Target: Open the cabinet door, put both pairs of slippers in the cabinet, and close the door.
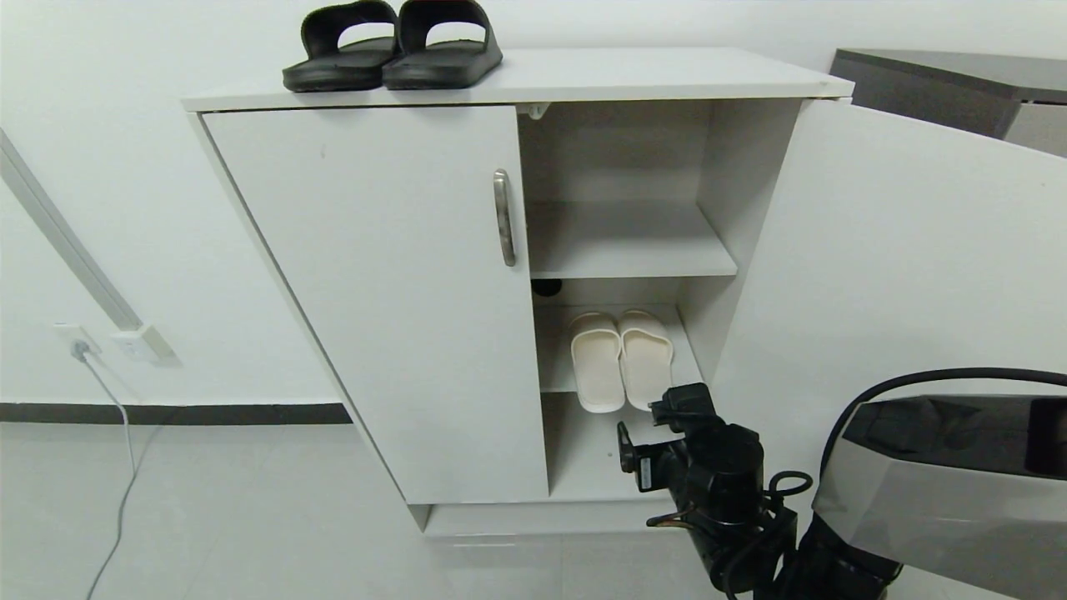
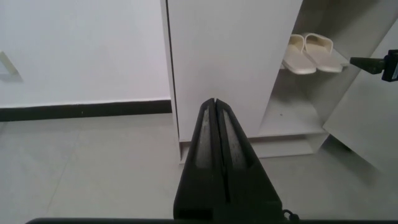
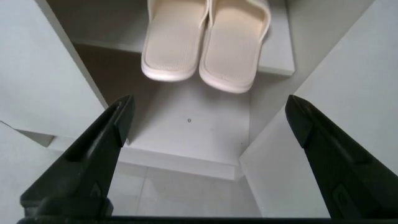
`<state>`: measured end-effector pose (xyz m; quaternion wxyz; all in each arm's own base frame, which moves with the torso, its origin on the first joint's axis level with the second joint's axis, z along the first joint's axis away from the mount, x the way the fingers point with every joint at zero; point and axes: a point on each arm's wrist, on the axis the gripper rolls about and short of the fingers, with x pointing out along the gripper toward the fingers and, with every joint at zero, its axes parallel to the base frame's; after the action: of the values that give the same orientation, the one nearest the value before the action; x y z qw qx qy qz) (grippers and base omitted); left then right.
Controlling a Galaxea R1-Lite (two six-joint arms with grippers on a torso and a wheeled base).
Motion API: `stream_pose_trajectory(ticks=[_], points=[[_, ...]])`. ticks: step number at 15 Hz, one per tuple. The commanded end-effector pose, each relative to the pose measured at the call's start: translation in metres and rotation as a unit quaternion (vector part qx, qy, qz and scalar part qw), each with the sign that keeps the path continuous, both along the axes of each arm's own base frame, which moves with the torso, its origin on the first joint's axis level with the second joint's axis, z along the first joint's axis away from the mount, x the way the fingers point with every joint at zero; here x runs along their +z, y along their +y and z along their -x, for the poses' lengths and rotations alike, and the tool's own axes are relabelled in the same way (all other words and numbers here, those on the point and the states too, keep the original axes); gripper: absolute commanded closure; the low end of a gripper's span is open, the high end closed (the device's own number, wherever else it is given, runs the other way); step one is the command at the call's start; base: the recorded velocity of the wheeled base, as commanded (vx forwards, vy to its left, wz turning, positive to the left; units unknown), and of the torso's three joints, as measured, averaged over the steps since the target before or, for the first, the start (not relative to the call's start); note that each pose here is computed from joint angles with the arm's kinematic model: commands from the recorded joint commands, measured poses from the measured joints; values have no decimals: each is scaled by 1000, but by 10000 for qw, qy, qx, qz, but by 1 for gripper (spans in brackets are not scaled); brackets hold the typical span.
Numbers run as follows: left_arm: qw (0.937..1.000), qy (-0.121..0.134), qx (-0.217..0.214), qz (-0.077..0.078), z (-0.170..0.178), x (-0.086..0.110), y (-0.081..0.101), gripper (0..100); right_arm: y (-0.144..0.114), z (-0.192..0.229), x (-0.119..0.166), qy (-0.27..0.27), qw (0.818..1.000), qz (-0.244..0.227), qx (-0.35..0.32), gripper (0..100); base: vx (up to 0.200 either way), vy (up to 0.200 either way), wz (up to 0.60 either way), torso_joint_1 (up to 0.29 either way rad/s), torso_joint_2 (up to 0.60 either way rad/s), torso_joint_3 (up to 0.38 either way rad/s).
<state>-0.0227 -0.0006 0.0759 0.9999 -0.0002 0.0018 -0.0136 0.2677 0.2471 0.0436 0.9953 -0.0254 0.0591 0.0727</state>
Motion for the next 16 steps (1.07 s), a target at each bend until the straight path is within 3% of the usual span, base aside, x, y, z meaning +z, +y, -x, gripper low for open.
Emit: stream_pose_trajectory(ticks=[1,9,13,16], points=[[10000,-3,6,-2,0,0,0,100,0,0,-1,-3,10000,-2,0,0,0,0,0,2,7,203],[10000,-18,13,6,0,0,0,100,1,-1,-5,-9,10000,-7,-7,0,0,0,0,2,1,200],[10000,-18,13,-2,0,0,0,100,1,-1,-5,-93,10000,2,-29,0,0,0,0,2,2,49],[10000,-3,13,-2,0,0,0,100,1,-1,-6,-90,10000,22,-35,0,0,200,0,-1,4,10]])
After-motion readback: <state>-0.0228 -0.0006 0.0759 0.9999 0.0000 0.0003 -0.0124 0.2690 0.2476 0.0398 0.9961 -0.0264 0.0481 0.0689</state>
